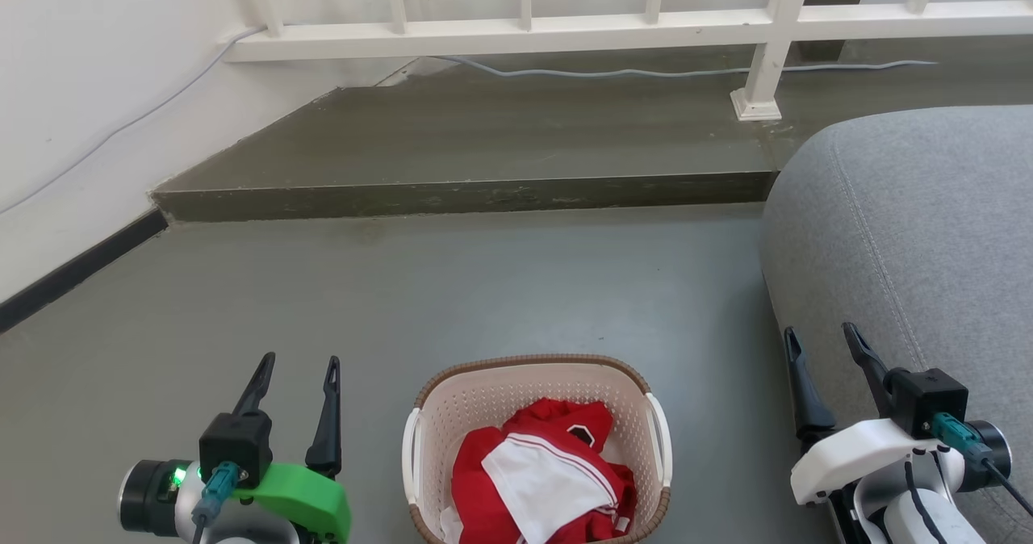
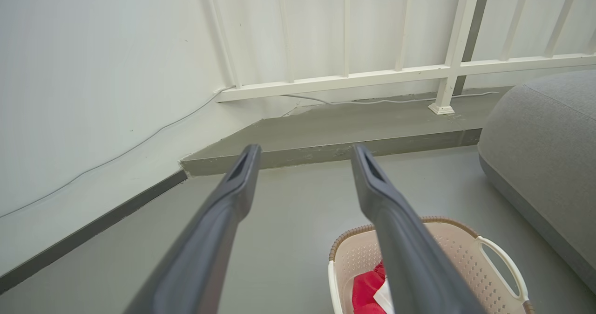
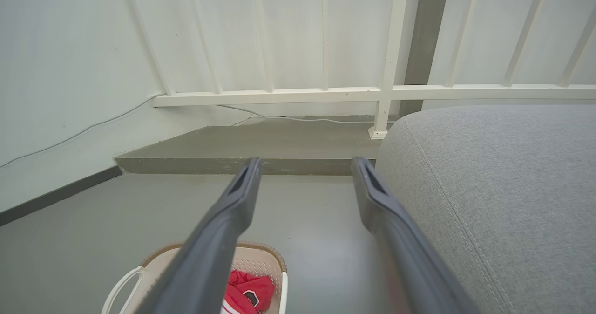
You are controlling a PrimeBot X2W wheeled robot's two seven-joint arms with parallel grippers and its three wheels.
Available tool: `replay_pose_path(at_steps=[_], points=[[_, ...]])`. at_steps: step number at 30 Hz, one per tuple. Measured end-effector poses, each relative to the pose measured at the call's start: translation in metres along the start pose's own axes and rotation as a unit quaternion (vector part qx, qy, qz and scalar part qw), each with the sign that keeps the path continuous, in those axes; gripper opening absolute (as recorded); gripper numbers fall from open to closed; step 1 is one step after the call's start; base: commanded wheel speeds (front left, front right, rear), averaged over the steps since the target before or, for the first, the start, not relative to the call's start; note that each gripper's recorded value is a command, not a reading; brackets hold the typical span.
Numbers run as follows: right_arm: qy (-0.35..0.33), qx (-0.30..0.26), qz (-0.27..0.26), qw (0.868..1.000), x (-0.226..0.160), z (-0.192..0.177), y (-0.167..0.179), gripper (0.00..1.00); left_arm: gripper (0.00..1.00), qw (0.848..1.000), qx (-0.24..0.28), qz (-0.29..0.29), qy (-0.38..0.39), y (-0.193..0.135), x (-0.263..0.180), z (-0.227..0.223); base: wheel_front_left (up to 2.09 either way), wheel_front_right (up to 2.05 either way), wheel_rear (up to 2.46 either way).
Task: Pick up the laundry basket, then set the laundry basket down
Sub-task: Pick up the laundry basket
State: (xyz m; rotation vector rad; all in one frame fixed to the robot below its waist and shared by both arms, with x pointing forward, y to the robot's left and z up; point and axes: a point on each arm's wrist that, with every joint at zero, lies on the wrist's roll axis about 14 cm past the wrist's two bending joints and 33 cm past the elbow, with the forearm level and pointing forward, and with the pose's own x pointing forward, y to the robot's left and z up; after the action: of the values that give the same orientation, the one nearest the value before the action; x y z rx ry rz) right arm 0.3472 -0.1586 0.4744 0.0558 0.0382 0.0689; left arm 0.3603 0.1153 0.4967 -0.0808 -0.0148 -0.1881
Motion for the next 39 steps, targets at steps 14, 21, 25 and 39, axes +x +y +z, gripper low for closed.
replay_pose_path(at_steps=[14,21,25,39], points=[[0.017,0.006,0.0,1.0,0.001,-0.011,0.001,1.0,1.0,1.0,-0.005,0.001,0.015,-0.001,0.002,-0.008,0.0,0.0,0.0],[0.051,0.011,0.007,0.999,0.005,-0.032,0.005,1.0,1.0,0.999,-0.009,-0.003,0.044,-0.003,0.006,-0.026,0.0,0.0,0.0],[0.066,0.012,0.013,0.998,0.013,-0.042,0.007,1.0,1.0,0.998,-0.011,-0.005,0.059,-0.002,0.016,-0.035,0.0,0.0,0.0],[0.124,0.022,0.016,0.992,0.049,-0.084,0.009,1.0,1.0,0.993,-0.022,-0.005,0.119,0.002,0.047,-0.082,0.0,0.0,0.0]])
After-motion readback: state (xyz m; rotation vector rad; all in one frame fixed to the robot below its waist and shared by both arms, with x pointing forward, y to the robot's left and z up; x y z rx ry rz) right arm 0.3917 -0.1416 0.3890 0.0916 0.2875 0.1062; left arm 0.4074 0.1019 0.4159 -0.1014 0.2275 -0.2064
